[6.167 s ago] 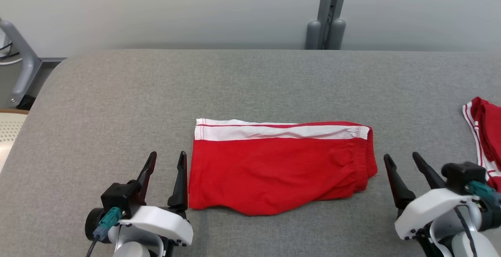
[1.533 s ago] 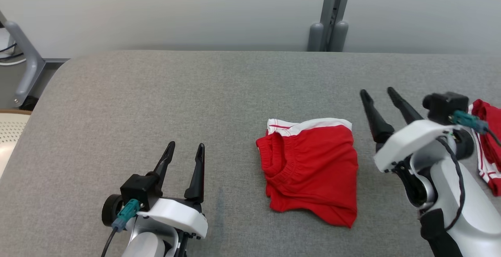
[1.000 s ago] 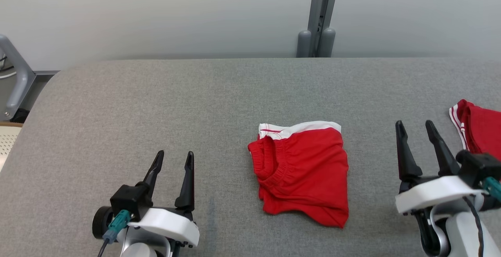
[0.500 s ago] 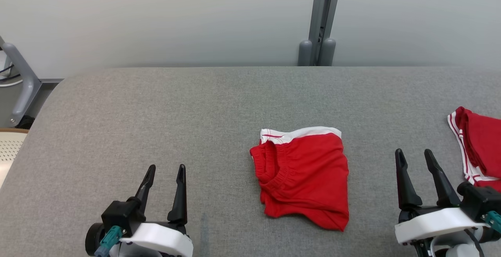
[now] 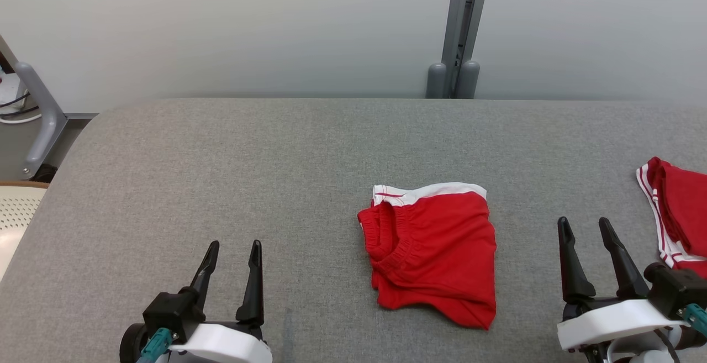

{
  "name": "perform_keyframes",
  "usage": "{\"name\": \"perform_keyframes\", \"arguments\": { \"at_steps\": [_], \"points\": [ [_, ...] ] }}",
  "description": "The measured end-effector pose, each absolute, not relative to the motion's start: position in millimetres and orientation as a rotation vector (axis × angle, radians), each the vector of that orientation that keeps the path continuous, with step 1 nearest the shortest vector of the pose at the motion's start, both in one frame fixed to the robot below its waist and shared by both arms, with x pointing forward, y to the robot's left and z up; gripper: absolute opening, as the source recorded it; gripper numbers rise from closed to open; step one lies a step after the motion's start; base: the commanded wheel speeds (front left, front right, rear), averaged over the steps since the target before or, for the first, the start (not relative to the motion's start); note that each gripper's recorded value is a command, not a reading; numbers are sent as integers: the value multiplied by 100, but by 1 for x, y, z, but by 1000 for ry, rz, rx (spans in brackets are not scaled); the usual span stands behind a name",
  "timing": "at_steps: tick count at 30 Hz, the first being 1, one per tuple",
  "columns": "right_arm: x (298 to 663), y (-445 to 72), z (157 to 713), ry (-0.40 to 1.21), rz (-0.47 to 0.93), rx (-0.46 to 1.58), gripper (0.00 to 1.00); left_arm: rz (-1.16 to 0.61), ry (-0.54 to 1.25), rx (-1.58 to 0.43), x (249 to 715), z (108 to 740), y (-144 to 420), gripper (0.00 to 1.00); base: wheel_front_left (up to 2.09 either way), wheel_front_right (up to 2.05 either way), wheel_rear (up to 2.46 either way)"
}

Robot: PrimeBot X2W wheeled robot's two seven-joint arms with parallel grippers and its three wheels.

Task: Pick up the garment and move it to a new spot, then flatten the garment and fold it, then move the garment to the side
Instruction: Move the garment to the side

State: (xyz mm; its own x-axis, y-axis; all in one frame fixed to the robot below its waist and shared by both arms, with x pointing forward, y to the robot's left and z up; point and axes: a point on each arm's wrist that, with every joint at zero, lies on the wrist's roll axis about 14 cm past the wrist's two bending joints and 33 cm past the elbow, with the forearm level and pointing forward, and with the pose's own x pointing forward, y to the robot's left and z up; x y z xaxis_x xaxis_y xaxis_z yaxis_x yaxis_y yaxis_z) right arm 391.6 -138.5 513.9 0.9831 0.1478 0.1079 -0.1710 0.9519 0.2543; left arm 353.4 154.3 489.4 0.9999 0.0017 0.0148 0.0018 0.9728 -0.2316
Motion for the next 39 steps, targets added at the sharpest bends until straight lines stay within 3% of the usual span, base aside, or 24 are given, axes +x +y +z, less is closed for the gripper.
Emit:
{"name": "perform_keyframes", "arguments": {
  "at_steps": [18,26,39],
  "points": [
    [399,-131,501,14,183,283,100,-5,8,-231,354,482,151,100,0,0,0],
    [419,-127,484,187,213,249,100,0,22,-230,359,478,152,100,0,0,0],
    [436,-93,414,621,335,327,100,64,44,-234,367,470,170,100,0,0,0]
  ]
}}
